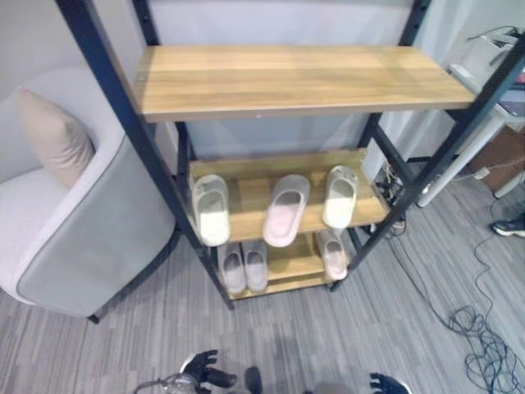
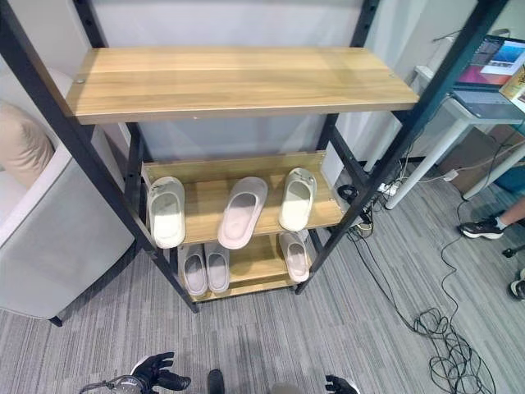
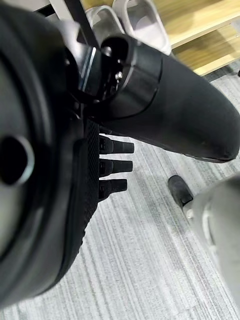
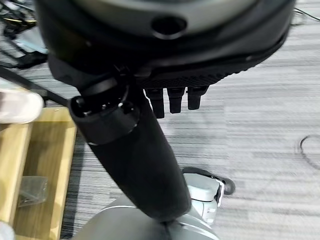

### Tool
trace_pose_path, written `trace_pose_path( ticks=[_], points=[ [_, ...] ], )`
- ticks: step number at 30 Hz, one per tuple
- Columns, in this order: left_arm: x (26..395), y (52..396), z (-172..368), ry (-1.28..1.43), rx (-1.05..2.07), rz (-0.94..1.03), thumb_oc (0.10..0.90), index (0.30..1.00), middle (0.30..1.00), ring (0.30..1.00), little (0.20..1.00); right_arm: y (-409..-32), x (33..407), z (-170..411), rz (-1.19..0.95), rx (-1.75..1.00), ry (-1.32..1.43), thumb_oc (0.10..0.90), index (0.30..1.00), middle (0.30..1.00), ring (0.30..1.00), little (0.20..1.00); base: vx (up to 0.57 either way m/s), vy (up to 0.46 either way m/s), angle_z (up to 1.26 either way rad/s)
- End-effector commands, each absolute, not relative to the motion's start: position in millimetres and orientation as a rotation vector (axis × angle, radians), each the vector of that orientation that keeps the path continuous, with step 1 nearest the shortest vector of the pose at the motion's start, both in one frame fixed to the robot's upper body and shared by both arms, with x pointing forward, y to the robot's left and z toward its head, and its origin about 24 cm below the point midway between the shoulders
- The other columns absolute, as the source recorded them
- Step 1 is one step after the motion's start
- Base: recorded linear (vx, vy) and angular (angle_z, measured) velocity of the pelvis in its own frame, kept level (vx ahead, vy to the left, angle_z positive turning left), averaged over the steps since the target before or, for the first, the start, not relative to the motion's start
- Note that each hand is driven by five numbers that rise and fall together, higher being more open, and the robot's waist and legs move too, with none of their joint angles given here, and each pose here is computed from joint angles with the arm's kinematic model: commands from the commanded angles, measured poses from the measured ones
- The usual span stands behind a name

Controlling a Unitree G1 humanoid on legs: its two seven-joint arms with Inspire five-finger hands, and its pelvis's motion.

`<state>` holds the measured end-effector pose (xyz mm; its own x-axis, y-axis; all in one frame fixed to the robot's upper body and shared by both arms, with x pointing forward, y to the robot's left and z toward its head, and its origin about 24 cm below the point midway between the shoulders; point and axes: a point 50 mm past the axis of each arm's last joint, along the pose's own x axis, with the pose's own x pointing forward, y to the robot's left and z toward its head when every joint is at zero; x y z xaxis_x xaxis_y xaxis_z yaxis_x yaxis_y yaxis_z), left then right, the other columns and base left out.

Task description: Arrange the slippers neatly on the shoe rack.

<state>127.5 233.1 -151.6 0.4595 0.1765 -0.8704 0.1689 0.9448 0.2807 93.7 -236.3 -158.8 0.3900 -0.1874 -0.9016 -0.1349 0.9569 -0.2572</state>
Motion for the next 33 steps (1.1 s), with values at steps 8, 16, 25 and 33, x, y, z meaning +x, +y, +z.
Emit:
trace_pose_path(
  ticks=[8, 16, 25, 33],
  points=[
    [114.3, 232.4, -155.7, 1.126, 0.355, -0.005, 0.800, 0.900, 0.900, 0.900, 0.900, -248.5, 89.3, -156.5, -0.024, -0.371, 1.185, 0.800, 0.900, 0.900, 0.900, 0.900, 0.15, -0.186, 0.20],
    [133.5, 215.3, -152.6, 1.063, 0.356, -0.076, 0.800, 0.900, 0.900, 0.900, 0.900, -262.5, 89.0, -152.2, -0.102, -0.358, 1.171, 0.800, 0.900, 0.900, 0.900, 0.900, 0.02, -0.216, 0.30],
    [129.5, 207.4, -155.4, 1.073, 0.379, -0.125, 0.800, 0.900, 0.900, 0.900, 0.900, -266.1, 84.3, -152.6, -0.112, -0.369, 1.188, 0.800, 0.900, 0.900, 0.900, 0.900, 0.10, 0.016, -0.08],
    [140.1, 212.3, -150.0, 1.024, 0.362, -0.087, 0.800, 0.900, 0.900, 0.900, 0.900, -256.8, 79.9, -156.6, -0.079, -0.369, 1.208, 0.800, 0.900, 0.900, 0.900, 0.900, 0.06, 0.080, -0.28]
  ],
)
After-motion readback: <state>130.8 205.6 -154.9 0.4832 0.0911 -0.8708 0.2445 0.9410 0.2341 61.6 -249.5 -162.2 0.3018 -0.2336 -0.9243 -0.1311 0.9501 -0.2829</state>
